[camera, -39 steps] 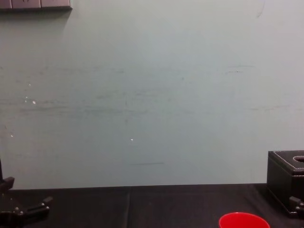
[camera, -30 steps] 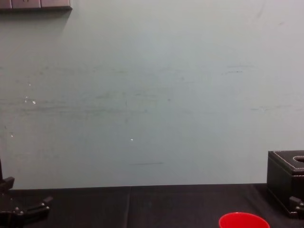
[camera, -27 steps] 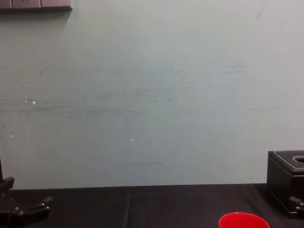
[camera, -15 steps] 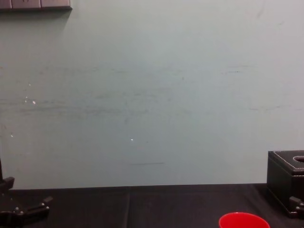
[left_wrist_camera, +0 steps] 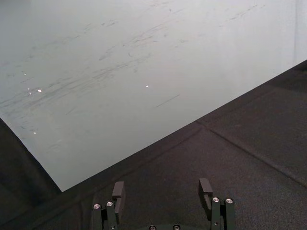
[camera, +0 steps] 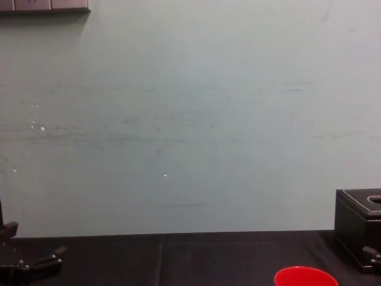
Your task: Stack the three plastic cups sequentially using one hand.
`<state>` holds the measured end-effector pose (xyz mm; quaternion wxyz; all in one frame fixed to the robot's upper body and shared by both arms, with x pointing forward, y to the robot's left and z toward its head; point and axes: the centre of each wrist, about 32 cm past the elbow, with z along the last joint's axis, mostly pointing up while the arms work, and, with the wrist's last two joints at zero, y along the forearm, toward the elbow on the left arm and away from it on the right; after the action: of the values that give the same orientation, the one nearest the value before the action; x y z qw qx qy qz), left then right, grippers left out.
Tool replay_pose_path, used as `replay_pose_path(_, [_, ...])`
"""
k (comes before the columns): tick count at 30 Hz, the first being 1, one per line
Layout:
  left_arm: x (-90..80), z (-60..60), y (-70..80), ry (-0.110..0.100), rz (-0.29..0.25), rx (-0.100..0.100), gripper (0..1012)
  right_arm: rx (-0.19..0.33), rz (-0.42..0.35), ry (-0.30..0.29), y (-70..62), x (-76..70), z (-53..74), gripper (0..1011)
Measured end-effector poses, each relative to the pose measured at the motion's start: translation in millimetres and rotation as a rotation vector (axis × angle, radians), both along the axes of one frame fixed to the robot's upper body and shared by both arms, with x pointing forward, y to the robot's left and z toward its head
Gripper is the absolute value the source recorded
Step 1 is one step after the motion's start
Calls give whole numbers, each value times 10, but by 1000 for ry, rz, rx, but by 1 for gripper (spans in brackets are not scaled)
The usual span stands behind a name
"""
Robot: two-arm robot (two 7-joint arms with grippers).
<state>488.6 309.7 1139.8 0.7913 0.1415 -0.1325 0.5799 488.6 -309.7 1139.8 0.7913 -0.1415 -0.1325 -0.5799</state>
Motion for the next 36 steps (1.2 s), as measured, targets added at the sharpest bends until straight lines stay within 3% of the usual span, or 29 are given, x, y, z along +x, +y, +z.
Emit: replay_pose_path(36, [0, 0, 0, 0, 0, 0, 1005, 0, 0, 0, 0, 0, 0, 1002])
